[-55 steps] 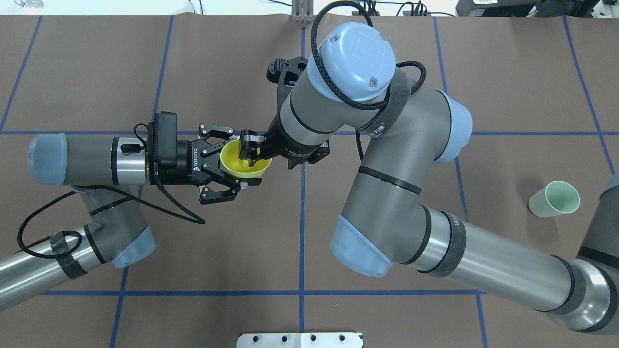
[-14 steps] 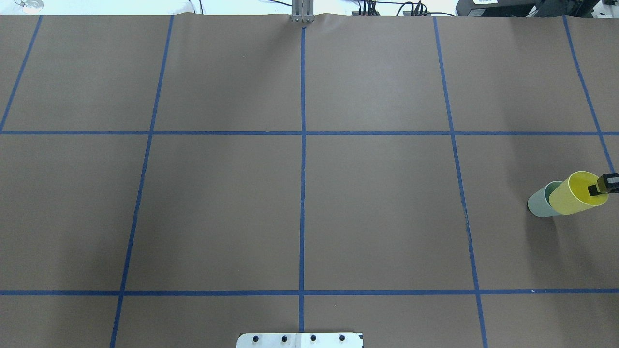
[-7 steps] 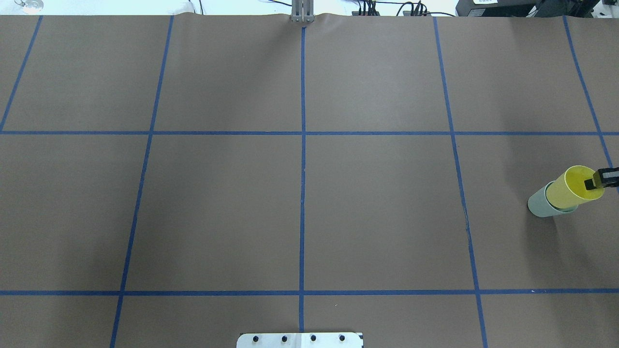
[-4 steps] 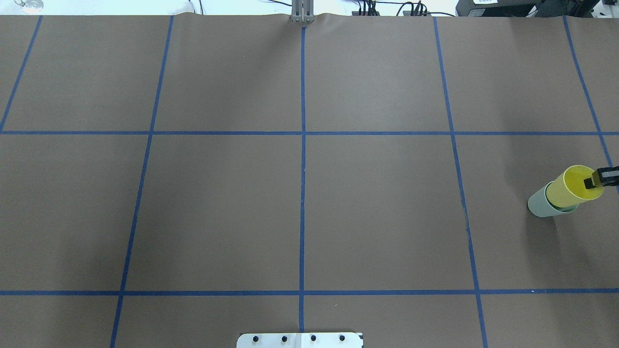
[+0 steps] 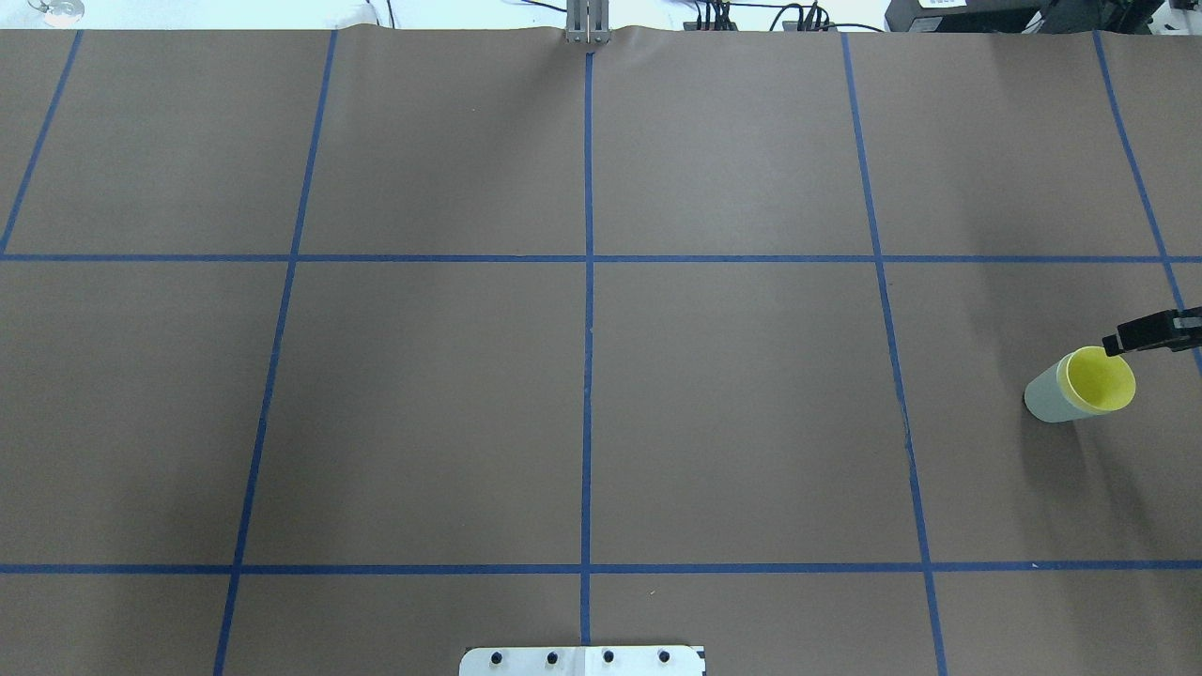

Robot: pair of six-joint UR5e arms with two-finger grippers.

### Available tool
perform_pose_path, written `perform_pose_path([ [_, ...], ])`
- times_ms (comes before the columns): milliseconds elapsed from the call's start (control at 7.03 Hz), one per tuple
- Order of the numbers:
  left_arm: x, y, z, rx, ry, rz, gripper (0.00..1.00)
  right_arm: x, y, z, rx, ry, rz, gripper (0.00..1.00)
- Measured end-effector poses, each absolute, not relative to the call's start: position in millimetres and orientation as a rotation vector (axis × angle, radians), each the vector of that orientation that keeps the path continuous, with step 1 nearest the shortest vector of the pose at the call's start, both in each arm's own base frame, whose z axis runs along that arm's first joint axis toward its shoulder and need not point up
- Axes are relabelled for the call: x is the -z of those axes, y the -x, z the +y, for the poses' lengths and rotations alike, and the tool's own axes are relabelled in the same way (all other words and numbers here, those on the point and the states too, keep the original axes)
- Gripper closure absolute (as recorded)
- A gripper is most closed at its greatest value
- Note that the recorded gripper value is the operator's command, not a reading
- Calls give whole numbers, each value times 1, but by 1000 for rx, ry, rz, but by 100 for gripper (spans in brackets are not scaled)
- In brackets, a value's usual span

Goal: Transfer and stack yellow cup on green cup

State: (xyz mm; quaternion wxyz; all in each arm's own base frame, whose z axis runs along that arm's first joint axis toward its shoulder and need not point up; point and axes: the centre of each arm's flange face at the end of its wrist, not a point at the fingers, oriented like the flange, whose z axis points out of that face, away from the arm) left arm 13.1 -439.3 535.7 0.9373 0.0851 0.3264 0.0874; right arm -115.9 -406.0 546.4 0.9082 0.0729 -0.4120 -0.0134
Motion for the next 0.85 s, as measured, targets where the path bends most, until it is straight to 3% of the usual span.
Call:
perform_pose_path([
  [569, -564, 28, -431, -270, -119, 644, 0, -561, -5, -444, 133, -154, -705, 0],
  [853, -600, 86, -419, -300, -104, 639, 0, -583, -60, -432, 145, -122, -671, 0],
])
